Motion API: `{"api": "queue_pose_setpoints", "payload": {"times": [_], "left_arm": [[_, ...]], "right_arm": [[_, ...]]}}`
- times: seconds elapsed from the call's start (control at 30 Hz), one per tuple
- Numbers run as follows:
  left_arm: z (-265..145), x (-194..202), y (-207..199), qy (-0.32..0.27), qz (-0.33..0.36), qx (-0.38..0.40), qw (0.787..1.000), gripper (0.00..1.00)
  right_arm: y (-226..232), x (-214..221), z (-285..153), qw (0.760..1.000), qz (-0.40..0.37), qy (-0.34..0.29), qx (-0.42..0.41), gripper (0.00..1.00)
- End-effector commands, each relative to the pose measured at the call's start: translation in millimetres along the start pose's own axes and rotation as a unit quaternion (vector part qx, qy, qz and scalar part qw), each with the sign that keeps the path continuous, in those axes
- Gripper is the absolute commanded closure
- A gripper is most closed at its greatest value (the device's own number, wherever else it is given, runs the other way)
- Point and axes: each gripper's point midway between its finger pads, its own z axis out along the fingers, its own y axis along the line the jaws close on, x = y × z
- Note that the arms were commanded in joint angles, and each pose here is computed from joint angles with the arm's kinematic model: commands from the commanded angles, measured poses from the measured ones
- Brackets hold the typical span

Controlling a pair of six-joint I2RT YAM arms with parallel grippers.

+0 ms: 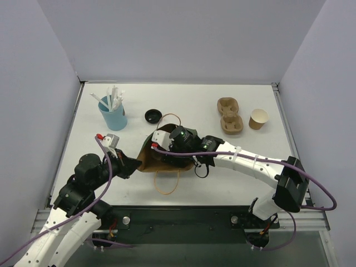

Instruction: Pack the takeout coffee

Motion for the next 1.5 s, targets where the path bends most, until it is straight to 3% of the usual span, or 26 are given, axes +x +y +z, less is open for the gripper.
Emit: {"api": "queue_pose_setpoints", "payload": {"times": [0.0, 0.53, 1.2, 1.47], "left_arm": [[-3, -6, -6, 0.003, -0.001, 0.002, 1.000, 1.00], [-3, -22, -22, -0.008, -0.026, 0.021, 0.999, 1.00], [-3, -27, -33, -0.003, -0.055, 0.037, 0.998, 1.00], [-2, -24, -35, 0.004, -0.044, 0.046, 0.998, 1.00]], "right_arm": [[-26, -22, -24, 0.998, 0.046, -0.037, 0.028, 0.11], [-10, -20, -32, 0.998, 0.050, -0.028, -0.008, 0.14], [-7, -5, -43, 0.996, 0.090, -0.008, 0.007, 0.09], [-15, -4, -46, 0.993, 0.110, 0.001, 0.030, 0.14]]}}
